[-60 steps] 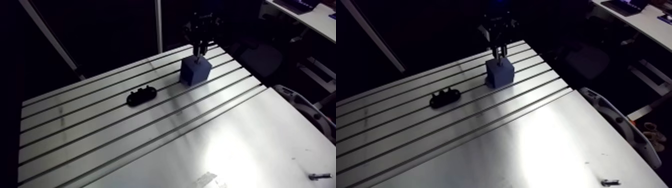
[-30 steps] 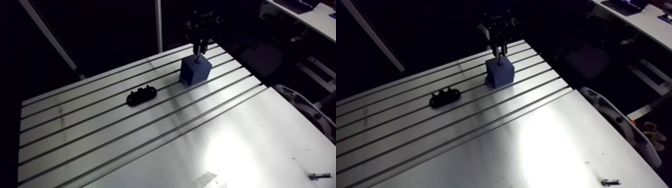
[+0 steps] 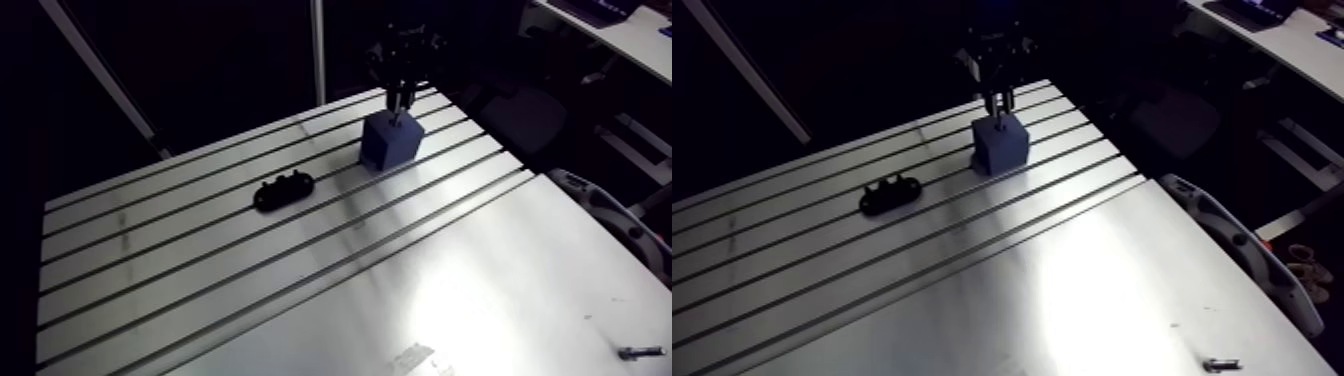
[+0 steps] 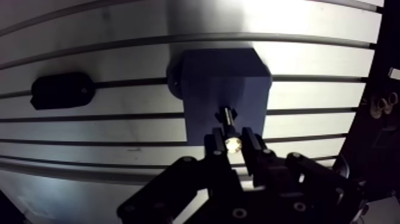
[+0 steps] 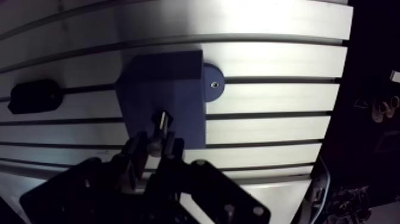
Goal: Pick up the M10 bolt and insert it into the hex recess until seated.
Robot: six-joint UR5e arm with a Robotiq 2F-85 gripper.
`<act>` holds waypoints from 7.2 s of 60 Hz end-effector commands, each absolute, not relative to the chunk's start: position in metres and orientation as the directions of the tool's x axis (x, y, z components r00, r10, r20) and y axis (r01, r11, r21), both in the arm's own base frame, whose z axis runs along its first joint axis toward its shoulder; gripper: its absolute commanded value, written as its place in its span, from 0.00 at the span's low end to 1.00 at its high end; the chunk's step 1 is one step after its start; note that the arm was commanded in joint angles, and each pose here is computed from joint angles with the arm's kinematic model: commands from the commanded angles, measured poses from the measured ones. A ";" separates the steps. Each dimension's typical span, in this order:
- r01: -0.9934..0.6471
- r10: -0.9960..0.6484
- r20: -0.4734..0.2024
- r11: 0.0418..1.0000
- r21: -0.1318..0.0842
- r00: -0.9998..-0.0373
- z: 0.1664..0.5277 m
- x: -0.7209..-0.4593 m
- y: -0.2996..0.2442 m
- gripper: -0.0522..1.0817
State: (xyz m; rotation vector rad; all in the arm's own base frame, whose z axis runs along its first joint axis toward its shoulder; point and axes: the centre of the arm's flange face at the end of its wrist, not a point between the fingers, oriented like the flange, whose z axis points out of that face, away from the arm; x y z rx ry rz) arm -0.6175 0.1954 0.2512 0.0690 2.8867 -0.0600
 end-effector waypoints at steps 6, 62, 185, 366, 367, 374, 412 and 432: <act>0.051 0.041 -0.250 0.998 -0.034 -0.967 0.250 -0.619 0.195 0.72; 0.047 0.034 -0.269 0.998 -0.042 -0.962 0.239 -0.618 0.192 0.07; -0.048 -0.048 -0.108 0.999 -0.001 -0.993 0.281 -0.599 0.185 1.00; -0.037 -0.043 -0.168 0.998 -0.043 -0.985 0.235 -0.605 0.193 1.00; -0.037 -0.043 -0.168 0.998 -0.043 -0.985 0.235 -0.605 0.193 1.00; -0.037 -0.043 -0.168 0.998 -0.043 -0.985 0.235 -0.605 0.193 1.00; -0.037 -0.044 -0.174 0.998 -0.044 -0.984 0.232 -0.604 0.193 1.00; -0.037 -0.044 -0.178 0.998 -0.046 -0.983 0.229 -0.602 0.192 1.00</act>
